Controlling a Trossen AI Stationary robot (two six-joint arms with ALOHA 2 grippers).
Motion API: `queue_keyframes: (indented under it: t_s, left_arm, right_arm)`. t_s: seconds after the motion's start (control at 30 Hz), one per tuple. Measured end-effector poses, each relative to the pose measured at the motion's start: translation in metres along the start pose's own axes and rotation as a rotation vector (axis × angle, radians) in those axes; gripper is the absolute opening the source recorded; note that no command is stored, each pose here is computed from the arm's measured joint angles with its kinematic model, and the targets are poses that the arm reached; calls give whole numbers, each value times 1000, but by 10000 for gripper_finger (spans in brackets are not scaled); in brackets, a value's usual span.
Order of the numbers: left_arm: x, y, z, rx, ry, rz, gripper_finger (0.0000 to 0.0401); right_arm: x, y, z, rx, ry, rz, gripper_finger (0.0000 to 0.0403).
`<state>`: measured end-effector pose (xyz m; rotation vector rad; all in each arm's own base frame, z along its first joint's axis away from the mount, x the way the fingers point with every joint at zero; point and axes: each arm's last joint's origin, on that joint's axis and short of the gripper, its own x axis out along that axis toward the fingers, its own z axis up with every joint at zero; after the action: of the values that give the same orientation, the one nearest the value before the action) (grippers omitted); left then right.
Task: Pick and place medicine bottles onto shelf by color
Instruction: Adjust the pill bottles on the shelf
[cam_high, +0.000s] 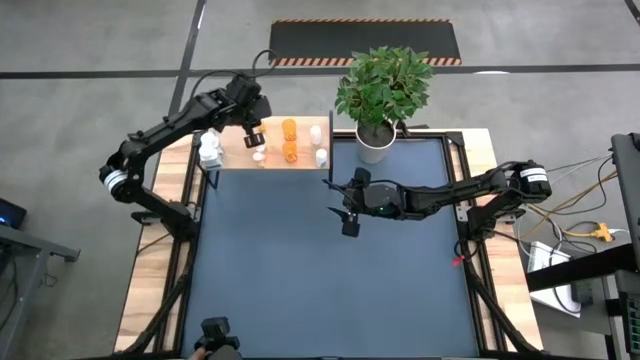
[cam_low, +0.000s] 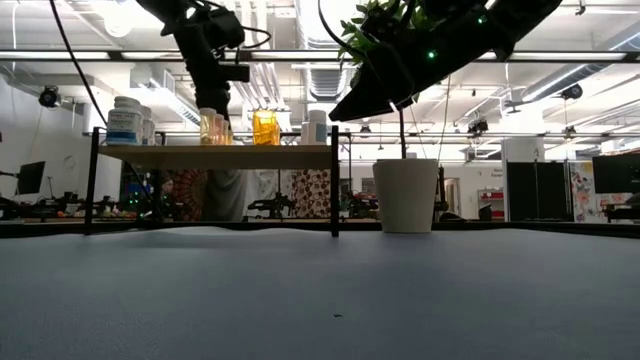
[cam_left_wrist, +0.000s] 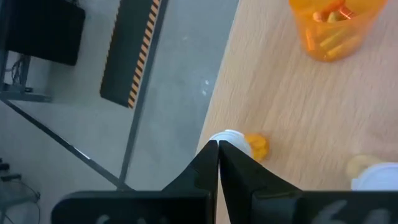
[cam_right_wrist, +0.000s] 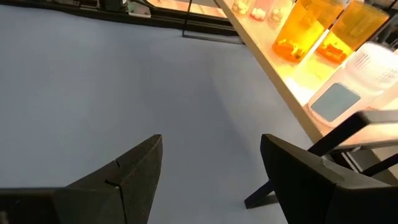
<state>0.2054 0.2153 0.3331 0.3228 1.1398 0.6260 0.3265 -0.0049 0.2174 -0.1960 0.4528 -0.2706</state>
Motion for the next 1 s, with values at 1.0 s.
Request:
queue_keyframes:
  t_s: [1.0]
  left_arm:
    - [-16, -17, 5, 28, -32, -90, 0]
  right_arm:
    - [0, 0, -1, 0, 12, 1, 260]
